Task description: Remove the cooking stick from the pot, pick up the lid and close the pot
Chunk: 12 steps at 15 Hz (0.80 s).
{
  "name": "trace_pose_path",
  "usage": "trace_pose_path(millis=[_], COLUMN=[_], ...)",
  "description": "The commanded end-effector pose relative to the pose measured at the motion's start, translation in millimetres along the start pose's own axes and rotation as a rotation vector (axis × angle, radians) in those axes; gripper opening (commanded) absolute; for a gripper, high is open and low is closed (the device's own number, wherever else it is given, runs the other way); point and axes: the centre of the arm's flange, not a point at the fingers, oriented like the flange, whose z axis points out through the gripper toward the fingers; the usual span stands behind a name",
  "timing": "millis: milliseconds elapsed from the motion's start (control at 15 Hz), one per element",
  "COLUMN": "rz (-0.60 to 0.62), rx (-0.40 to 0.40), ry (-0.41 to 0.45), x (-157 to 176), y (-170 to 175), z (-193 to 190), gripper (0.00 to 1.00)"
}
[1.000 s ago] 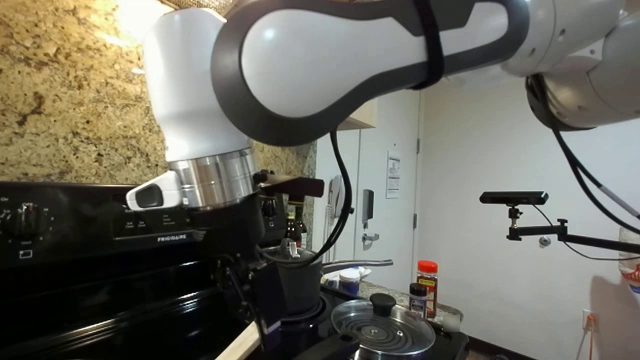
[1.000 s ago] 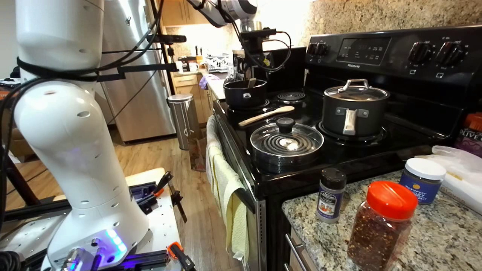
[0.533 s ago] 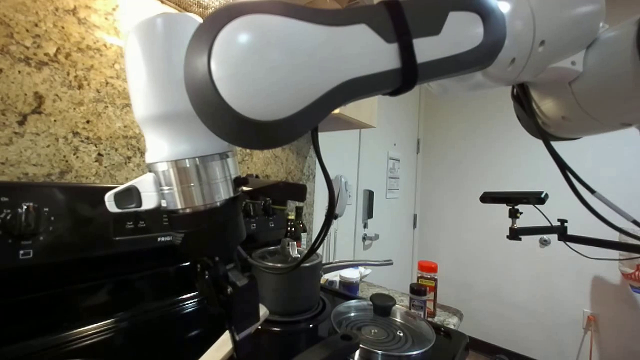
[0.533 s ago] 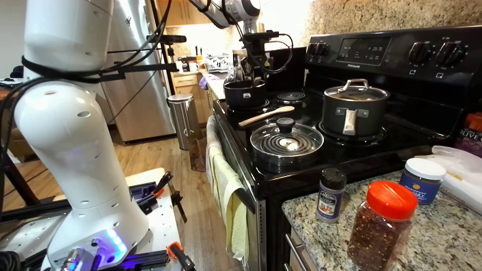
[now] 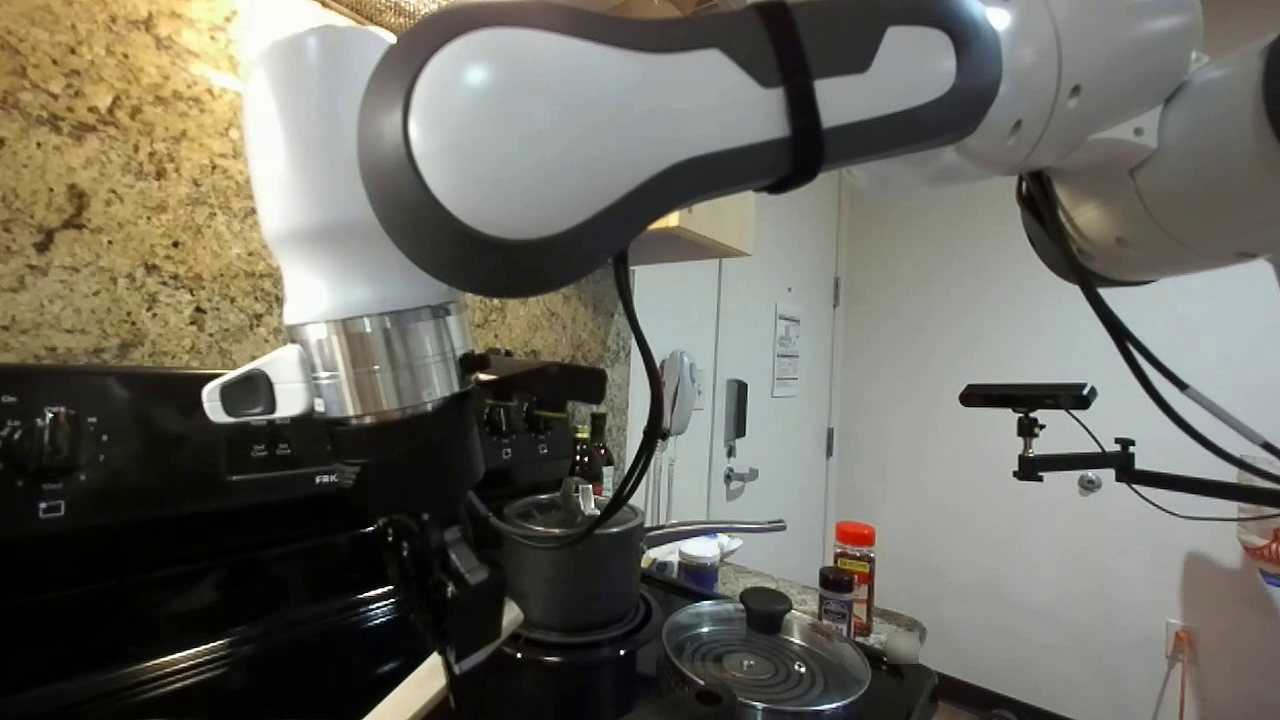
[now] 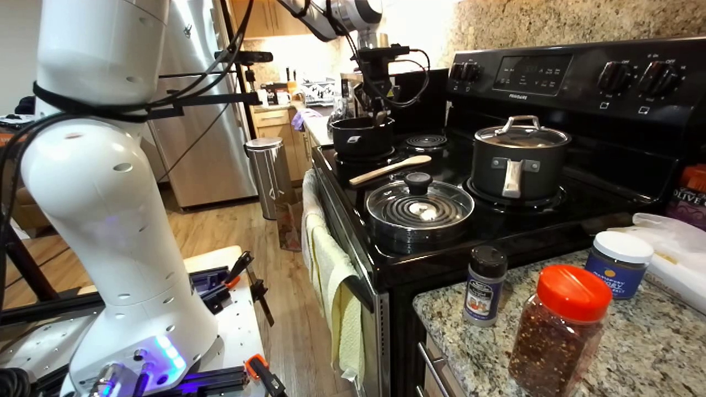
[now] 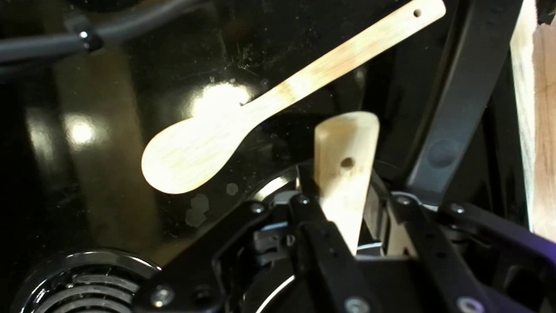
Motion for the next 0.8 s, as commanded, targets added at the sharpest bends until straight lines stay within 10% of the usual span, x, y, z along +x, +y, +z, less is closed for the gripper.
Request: trace_pose_path(millis=[0,733], rz=[-0.011,0.05], rx=[0.015,0.114], ry=[0.017,-0.008], x=[-2.6,-38.1], y=[2.9,-7.0], z=[-7.7,-47.6], gripper=[0.14,0.14])
